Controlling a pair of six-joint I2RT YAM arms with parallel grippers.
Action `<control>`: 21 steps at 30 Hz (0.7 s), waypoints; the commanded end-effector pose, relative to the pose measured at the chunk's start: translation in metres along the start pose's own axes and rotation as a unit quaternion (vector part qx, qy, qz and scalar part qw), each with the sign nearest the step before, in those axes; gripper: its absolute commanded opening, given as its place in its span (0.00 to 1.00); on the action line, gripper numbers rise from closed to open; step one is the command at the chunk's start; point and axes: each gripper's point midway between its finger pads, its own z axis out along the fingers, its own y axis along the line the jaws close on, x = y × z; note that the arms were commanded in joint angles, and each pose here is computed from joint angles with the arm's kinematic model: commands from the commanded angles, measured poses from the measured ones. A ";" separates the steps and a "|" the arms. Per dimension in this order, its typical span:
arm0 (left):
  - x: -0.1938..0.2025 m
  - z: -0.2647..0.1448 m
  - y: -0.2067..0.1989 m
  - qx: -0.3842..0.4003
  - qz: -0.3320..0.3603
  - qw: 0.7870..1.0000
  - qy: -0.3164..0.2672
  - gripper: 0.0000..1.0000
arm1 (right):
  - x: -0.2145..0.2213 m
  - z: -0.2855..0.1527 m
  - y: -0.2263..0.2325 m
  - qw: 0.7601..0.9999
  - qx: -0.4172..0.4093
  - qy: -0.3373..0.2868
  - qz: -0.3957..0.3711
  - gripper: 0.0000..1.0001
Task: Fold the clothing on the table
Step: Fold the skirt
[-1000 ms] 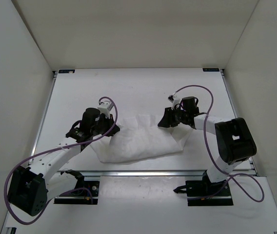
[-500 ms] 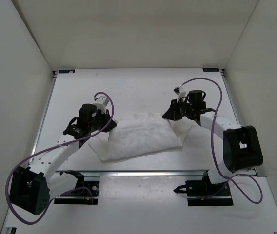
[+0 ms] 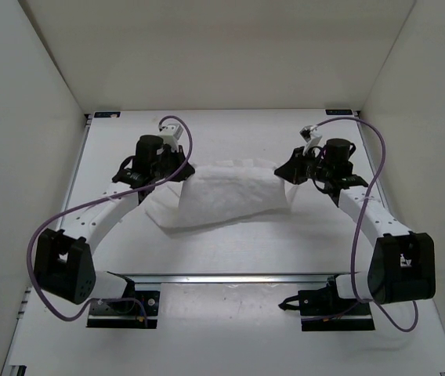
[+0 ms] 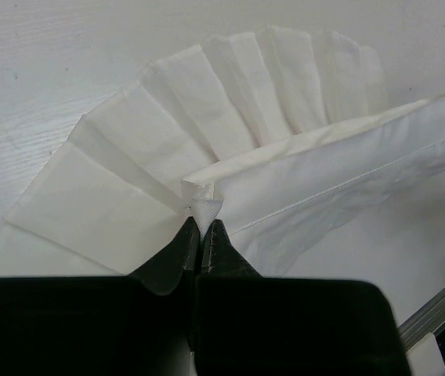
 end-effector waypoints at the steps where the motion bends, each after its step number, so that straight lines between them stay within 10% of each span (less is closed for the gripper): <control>1: -0.018 -0.003 0.010 -0.029 0.019 0.999 -0.009 0.00 | -0.025 -0.015 -0.012 0.998 0.039 -0.041 -0.030 0.00; 21: 0.079 -0.095 0.008 -0.031 -0.042 0.998 0.030 0.00 | 0.072 -0.071 0.057 0.999 0.019 0.000 0.039 0.00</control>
